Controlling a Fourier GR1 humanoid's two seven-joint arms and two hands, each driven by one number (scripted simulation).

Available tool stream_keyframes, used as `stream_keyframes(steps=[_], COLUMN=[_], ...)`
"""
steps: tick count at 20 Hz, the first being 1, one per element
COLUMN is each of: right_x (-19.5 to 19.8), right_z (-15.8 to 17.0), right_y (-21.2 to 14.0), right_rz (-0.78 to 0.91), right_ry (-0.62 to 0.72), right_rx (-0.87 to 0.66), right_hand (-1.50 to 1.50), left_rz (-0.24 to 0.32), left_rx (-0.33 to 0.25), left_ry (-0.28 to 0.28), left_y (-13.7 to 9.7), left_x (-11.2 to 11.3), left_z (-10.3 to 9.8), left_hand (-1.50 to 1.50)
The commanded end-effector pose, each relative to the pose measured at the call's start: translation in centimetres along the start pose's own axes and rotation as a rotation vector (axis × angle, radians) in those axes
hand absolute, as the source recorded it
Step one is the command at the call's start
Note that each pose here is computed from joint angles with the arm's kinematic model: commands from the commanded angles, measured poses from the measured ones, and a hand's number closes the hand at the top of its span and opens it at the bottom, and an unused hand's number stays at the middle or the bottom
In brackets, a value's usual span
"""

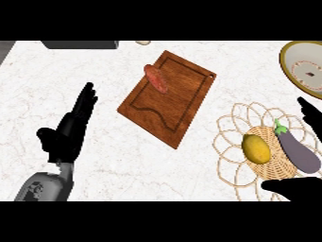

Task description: Pick the lemon from the placemat and place it in the bowl

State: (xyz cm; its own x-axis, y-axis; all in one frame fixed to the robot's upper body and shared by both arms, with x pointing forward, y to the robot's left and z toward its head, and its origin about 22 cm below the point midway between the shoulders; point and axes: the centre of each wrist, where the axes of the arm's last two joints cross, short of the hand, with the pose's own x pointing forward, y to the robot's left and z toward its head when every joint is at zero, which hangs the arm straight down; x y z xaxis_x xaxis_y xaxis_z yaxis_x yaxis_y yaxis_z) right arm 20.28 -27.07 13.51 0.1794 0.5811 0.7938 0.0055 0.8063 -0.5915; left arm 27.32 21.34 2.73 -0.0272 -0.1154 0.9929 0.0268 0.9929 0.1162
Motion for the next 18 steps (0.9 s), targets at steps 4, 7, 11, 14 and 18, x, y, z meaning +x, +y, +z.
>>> stream_keyframes(steps=[4, 7, 11, 14, 18], right_x=[-2.7, -3.3, -4.5, -4.3, -5.9], right_z=[1.0, -1.1, 0.2, -1.2, 1.2], right_y=[3.1, 2.5, -0.5, 1.6, 1.9], right_rz=[0.004, -0.022, -0.075, -0.131, -0.155], right_ry=[0.052, 0.038, -0.019, -0.029, -0.024], right_rx=[0.086, 0.069, 0.082, 0.112, 0.076], right_hand=[-1.5, -1.5, -1.5, -1.5, -1.5], left_rz=[0.003, -0.002, 0.005, -0.001, -0.004], left_rx=[0.011, 0.002, 0.009, 0.003, 0.003], left_ry=[0.015, 0.003, -0.009, -0.009, 0.015], left_y=[0.9, -0.9, 1.4, -2.1, 0.6], left_x=[0.9, 0.0, 0.2, -0.7, -0.6], left_z=[0.8, -0.6, -1.1, -0.9, 0.1], left_hand=[0.0, 0.0, 0.0, 0.0, 0.0])
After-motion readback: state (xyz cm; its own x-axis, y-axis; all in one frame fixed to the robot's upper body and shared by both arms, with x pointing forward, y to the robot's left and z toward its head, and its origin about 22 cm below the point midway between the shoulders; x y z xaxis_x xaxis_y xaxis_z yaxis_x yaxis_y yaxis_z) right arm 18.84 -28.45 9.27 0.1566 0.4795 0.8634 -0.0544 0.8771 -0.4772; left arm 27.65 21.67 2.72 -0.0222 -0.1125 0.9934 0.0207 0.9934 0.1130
